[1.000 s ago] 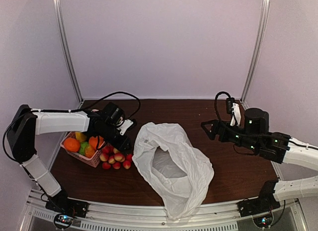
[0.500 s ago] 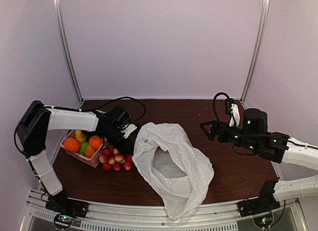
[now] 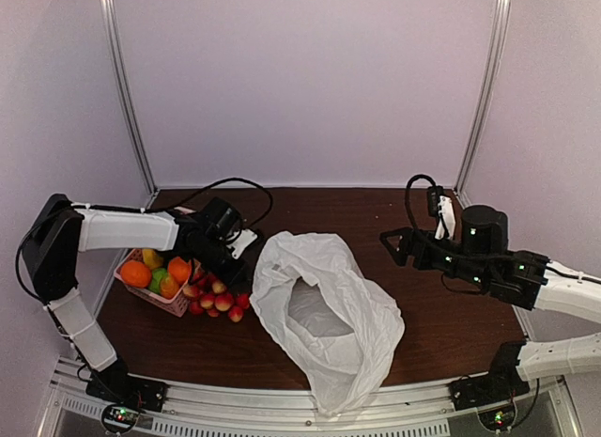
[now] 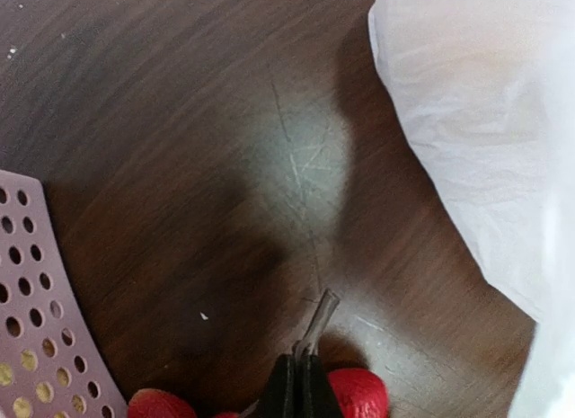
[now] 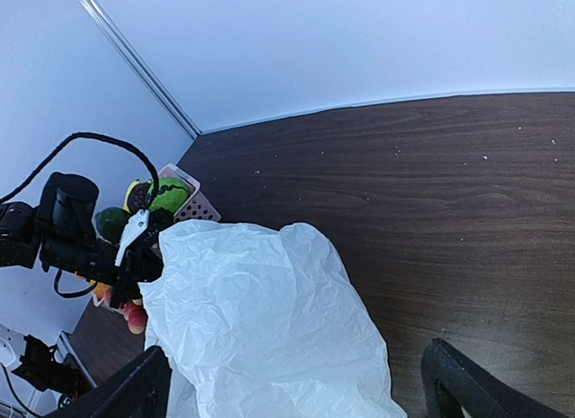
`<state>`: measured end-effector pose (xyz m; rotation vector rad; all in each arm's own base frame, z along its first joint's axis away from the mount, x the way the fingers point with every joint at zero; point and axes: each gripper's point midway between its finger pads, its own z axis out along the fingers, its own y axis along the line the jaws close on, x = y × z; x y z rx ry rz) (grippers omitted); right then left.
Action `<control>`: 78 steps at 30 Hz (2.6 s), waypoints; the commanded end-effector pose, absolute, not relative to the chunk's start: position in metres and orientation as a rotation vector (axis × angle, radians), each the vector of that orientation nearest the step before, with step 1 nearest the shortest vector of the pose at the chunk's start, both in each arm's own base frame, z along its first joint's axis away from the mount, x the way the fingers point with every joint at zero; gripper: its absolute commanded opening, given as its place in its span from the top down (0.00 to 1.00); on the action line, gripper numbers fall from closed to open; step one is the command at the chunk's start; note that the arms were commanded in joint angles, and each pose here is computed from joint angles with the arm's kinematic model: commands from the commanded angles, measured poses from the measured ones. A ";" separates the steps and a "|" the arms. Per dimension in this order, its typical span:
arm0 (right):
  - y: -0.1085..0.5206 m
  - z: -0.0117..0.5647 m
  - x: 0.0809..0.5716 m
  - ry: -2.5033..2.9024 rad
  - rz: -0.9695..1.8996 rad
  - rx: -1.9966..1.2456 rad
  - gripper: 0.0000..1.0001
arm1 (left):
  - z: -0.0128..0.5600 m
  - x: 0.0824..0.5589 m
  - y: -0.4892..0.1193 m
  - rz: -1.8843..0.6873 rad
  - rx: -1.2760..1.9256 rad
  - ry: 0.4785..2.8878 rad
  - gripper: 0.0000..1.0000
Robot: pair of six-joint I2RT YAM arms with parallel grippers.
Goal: Untie the knot of the plastic bag and take out the fruit
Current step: Pick up the fake fruit from the center of the board, then place the fake fruit in the bin.
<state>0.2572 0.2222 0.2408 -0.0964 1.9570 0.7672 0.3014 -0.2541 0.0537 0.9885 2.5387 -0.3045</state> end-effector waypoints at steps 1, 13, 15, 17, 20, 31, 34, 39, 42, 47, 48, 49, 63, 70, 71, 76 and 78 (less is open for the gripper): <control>0.212 0.234 0.256 1.966 0.736 -0.064 0.02 | 0.100 0.307 -0.263 -0.391 0.883 2.407 1.00; 0.208 0.236 0.256 1.960 0.734 -0.048 0.02 | 0.211 0.313 -0.233 -0.380 0.566 2.172 1.00; 0.209 0.236 0.256 1.959 0.736 -0.046 0.03 | 0.232 0.318 -0.221 -0.347 0.505 2.132 1.00; 0.209 0.237 0.256 1.957 0.739 -0.044 0.02 | 0.247 0.324 -0.209 -0.317 0.458 2.099 1.00; 0.209 0.239 0.255 1.953 0.746 -0.043 0.03 | 0.265 0.336 -0.188 -0.296 0.396 2.054 1.00; 0.204 0.239 0.253 1.948 0.747 -0.025 0.02 | 0.288 0.359 -0.147 -0.361 0.181 1.939 1.00; 0.203 0.239 0.252 1.948 0.747 -0.023 0.03 | 0.283 0.358 -0.140 -0.352 0.125 1.923 1.00; 0.204 0.239 0.252 1.948 0.750 -0.025 0.02 | 0.273 0.357 -0.127 -0.312 0.062 1.876 1.00; 0.205 0.239 0.253 1.948 0.752 -0.027 0.02 | 0.268 0.356 -0.125 -0.308 0.053 1.858 1.00; 0.205 0.239 0.253 1.942 0.756 -0.024 0.02 | 0.256 0.359 -0.122 -0.281 0.041 1.853 1.00; 0.205 0.238 0.253 1.945 0.755 -0.025 0.02 | 0.252 0.360 -0.122 -0.277 0.040 1.858 1.00; 0.205 0.238 0.253 1.946 0.754 -0.024 0.02 | 0.250 0.361 -0.122 -0.275 0.040 1.859 1.00; 0.203 0.238 0.253 1.948 0.743 -0.026 0.02 | 0.217 0.384 -0.127 -0.226 0.035 1.920 1.00; 0.203 0.236 0.253 1.951 0.738 -0.025 0.02 | 0.211 0.384 -0.127 -0.223 0.032 1.941 0.96; 0.203 0.236 0.253 1.951 0.735 -0.026 0.02 | 0.212 0.383 -0.126 -0.223 0.031 1.942 0.90; 0.205 0.237 0.255 1.952 0.733 -0.036 0.02 | 0.219 0.378 -0.122 -0.214 0.023 1.940 0.71; 0.207 0.236 0.255 1.954 0.733 -0.042 0.02 | 0.221 0.377 -0.120 -0.208 0.014 1.939 0.65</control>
